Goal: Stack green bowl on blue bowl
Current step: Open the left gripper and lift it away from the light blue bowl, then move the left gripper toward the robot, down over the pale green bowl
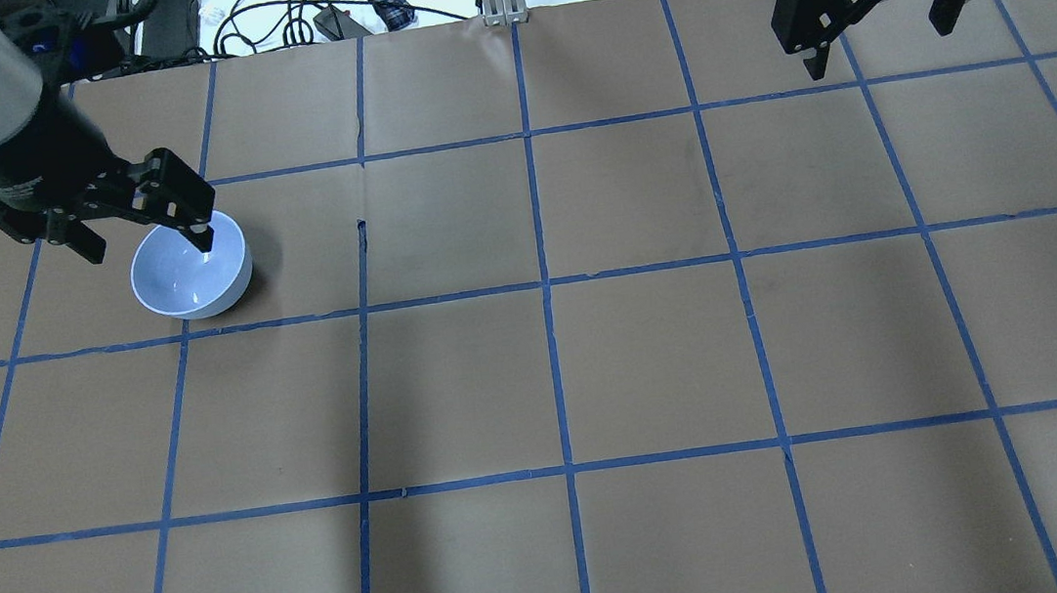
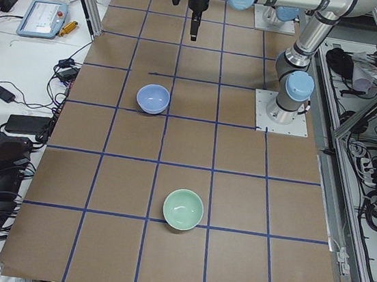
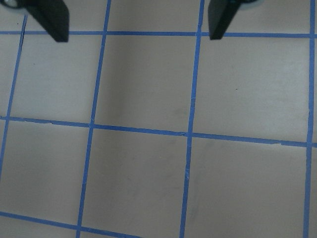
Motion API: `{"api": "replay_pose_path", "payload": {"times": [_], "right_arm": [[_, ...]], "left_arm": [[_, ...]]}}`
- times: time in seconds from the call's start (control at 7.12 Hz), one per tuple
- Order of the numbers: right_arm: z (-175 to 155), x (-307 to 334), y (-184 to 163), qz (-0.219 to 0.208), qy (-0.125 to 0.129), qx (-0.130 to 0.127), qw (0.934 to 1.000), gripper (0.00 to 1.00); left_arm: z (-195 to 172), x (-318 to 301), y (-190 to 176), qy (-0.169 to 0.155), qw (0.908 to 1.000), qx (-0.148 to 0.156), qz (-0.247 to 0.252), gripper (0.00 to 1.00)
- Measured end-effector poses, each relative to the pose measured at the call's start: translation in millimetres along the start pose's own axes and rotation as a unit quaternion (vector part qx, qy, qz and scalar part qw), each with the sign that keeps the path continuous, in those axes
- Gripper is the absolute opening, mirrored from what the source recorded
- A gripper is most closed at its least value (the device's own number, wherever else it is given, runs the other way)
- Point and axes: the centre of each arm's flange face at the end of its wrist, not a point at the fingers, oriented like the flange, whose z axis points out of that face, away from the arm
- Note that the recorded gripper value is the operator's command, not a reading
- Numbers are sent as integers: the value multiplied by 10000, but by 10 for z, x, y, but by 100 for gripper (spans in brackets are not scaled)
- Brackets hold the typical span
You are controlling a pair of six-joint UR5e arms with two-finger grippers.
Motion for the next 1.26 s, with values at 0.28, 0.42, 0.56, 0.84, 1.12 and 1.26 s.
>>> {"api": "replay_pose_path", "payload": {"times": [0.28, 0.42, 0.56, 0.84, 1.12, 1.26], "right_arm": [[0, 1, 0, 1, 0, 0, 10000, 100], [0, 1, 0, 1, 0, 0, 10000, 100], [0, 3, 0, 3, 0, 0, 10000, 100], [1, 5, -1, 5, 0, -1, 10000, 100], [0, 3, 0, 3, 0, 0, 10000, 100], [0, 2, 0, 2, 0, 0, 10000, 100]], "left_arm": [[6, -592, 11, -17, 9981, -25, 610, 100], [35, -911, 33, -2, 9965, -50, 839, 100], [60, -1229, 76, 8, 9945, -62, 1048, 100], [102, -1918, 254, -127, 9863, -114, 1640, 100], [305, -2767, 577, -58, 9774, -214, 2104, 100], [453, -3114, 711, -32, 9724, -221, 2324, 100]]}}
